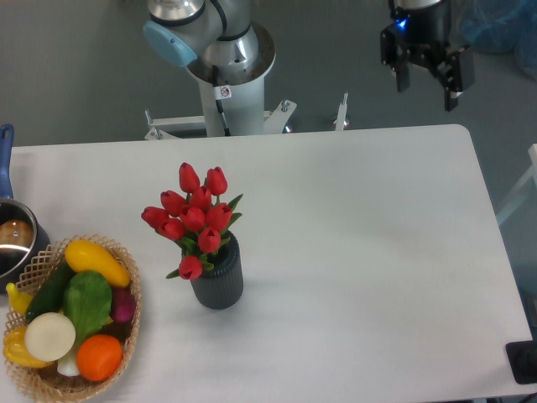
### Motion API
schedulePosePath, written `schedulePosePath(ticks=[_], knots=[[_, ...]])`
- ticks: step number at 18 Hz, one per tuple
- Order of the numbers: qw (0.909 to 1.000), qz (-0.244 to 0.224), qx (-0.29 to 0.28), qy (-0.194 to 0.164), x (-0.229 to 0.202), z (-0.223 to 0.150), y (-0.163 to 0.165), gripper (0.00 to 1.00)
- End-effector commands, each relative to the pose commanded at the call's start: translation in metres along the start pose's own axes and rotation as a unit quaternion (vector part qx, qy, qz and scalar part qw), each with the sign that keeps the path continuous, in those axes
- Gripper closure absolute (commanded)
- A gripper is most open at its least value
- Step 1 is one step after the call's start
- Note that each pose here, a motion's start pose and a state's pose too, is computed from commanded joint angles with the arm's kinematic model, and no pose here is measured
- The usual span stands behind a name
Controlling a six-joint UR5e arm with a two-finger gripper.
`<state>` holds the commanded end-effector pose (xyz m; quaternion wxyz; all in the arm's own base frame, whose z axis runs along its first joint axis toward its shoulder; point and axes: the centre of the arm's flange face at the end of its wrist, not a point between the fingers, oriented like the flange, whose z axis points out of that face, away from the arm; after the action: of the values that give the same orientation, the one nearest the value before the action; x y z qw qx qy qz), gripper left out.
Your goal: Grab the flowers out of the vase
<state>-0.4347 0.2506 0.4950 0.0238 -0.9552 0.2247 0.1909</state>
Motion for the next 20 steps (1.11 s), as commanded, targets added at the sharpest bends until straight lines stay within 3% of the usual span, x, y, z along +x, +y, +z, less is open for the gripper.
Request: schedulePosePath(ticks=[4, 7, 10, 16, 20], knots=[[0.9998, 0.002, 0.017, 0.006, 0.012, 0.006, -0.009, 0.00], [0.9986, -0.034, 0.038, 0.010, 0.014, 0.011, -0.013, 0.00], [0.9924, -0.093, 0.080, 0.008, 0.011, 0.013, -0.020, 0.00], [0.9887, -0.121, 0.087, 0.015, 0.015, 0.017, -0.024, 0.00], [0.9802, -0.133, 0.145, 0.021, 0.022, 0.024, -0.035, 0.00]])
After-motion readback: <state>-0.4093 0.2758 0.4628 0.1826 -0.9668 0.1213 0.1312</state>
